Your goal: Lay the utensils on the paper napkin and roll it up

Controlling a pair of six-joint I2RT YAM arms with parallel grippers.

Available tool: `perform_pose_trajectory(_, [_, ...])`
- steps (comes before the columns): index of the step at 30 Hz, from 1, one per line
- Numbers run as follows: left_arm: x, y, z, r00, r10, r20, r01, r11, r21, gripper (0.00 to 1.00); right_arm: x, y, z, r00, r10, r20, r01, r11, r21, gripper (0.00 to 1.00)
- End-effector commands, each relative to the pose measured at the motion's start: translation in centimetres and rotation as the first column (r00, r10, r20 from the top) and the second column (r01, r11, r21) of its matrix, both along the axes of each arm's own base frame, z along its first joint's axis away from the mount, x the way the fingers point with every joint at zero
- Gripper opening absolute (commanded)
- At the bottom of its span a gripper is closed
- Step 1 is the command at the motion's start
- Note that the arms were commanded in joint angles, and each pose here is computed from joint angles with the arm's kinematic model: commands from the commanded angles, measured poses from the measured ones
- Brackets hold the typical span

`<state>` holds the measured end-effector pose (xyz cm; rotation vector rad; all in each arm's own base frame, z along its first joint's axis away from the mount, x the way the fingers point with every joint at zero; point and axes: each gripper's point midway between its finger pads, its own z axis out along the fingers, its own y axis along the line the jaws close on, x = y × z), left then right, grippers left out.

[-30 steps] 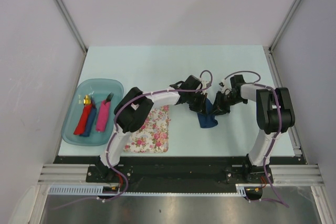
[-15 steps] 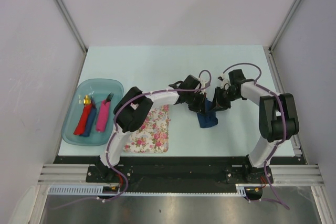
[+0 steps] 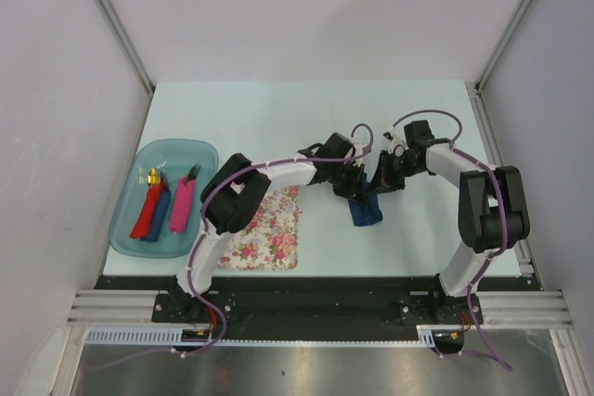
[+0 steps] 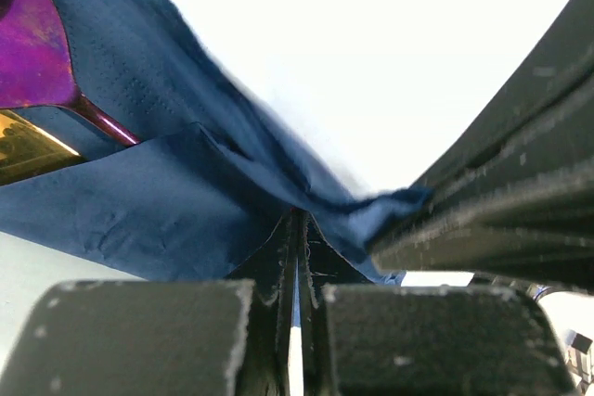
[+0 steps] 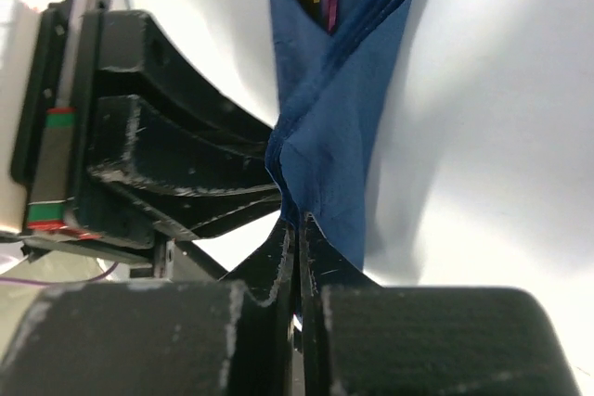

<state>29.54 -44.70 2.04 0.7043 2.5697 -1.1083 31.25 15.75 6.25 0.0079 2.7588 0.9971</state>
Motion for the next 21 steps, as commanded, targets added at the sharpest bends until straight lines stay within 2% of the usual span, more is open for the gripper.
perform_pose_trajectory(1, [-0.3,1.8,-1.7,0.999,0.034,-0.022,-0.033,0.997,0.072,0.01,-0.3,1.2,0.8,0.999,0.044,0.001,-0.044,0.998,0.049,0.0])
perform_pose_trajectory(8, [0.2,1.6,-1.0,0.999,0.043,-0.024,-0.042,0.998,0.041,0.0,-2.0,0.8,-1.4,0.996,0.068,-0.053,-0.068,0.998,0.002,0.0])
perform_pose_trajectory(21, [0.3,0.3,4.7,0.998,0.004,0.061,0.003,0.992,-0.125,0.06,-1.4,-0.1,-2.6,0.996,0.047,-0.072,-0.05,0.998,-0.033,0.0])
